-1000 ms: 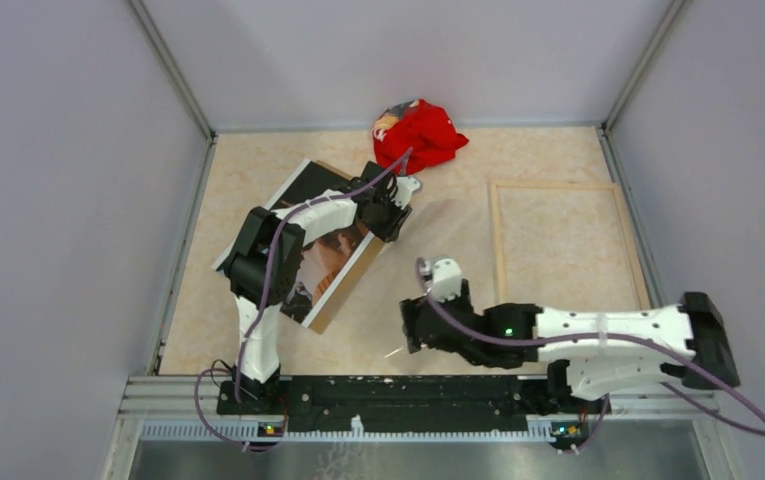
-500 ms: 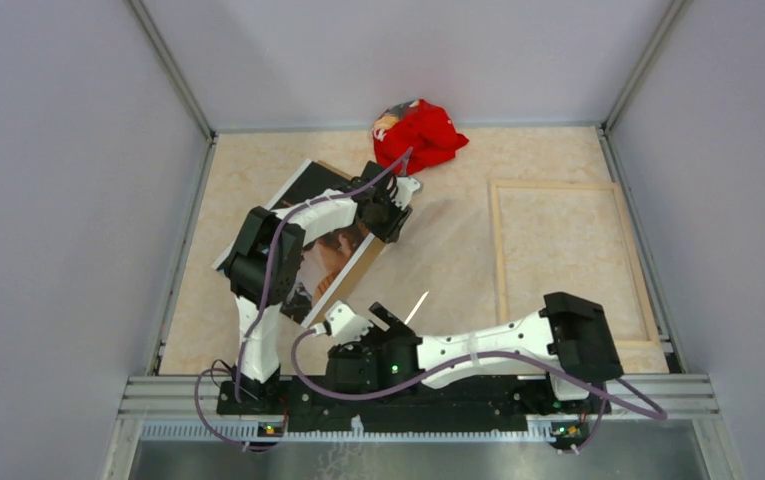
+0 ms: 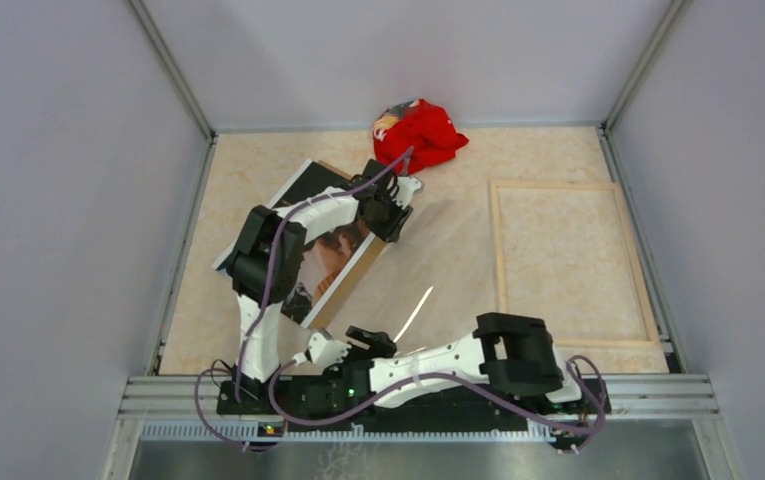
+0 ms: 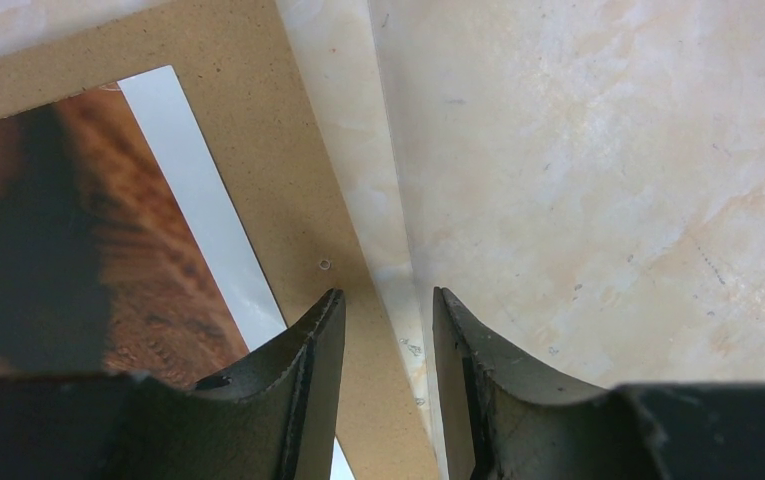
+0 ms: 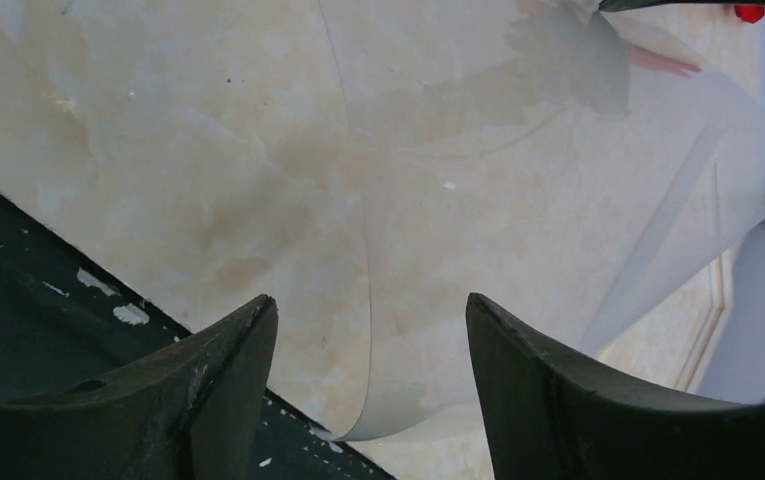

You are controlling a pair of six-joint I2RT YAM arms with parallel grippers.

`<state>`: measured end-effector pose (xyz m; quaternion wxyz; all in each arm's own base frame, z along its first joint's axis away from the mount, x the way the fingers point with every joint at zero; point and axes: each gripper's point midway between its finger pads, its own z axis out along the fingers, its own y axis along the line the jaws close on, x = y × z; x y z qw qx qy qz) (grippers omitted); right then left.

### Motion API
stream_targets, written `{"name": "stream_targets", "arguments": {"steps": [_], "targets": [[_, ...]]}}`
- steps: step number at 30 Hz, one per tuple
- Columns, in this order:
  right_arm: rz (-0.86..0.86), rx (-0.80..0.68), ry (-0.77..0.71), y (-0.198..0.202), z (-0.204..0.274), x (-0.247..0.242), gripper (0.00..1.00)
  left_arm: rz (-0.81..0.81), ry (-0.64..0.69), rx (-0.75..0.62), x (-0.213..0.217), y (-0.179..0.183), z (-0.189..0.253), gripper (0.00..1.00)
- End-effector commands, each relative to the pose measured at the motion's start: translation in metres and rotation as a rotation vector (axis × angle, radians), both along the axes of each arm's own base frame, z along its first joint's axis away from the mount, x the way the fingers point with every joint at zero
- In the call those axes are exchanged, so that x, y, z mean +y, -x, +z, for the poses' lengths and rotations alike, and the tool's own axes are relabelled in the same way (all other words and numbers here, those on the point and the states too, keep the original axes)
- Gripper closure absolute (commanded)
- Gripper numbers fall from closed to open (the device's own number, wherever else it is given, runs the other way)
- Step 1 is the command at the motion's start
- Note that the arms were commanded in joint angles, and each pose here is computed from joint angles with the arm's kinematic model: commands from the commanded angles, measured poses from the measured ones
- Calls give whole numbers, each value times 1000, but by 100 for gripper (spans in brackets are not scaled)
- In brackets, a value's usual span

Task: Put the photo into the frame
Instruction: Pick up the photo frame item at the center of the board.

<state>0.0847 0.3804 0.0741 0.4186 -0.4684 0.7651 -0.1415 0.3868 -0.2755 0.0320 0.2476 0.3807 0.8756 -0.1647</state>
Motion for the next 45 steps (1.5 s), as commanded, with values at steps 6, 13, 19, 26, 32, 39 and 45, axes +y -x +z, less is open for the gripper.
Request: {"name": "stream_targets", "arguments": {"steps": [6,13,19,26,32,39,45], "targets": [[-6,-210,136,-13,20,-1,42,-47,-63,226,9,52,-44,57],[-55,-359,150,-17,44,-7,79,-37,-63,204,9,43,-34,54],[-81,-405,90,-23,76,-9,100,22,-41,96,19,2,17,25],[-119,-442,-19,-39,134,-9,100,134,68,-104,54,-54,138,1],[-187,-457,-155,-62,203,-23,100,178,139,-300,92,-61,234,1],[-174,-412,-303,-84,267,-58,100,107,206,-496,120,-26,321,1],[-96,-281,-601,-86,317,-93,100,-13,209,-536,125,18,339,1]]}}
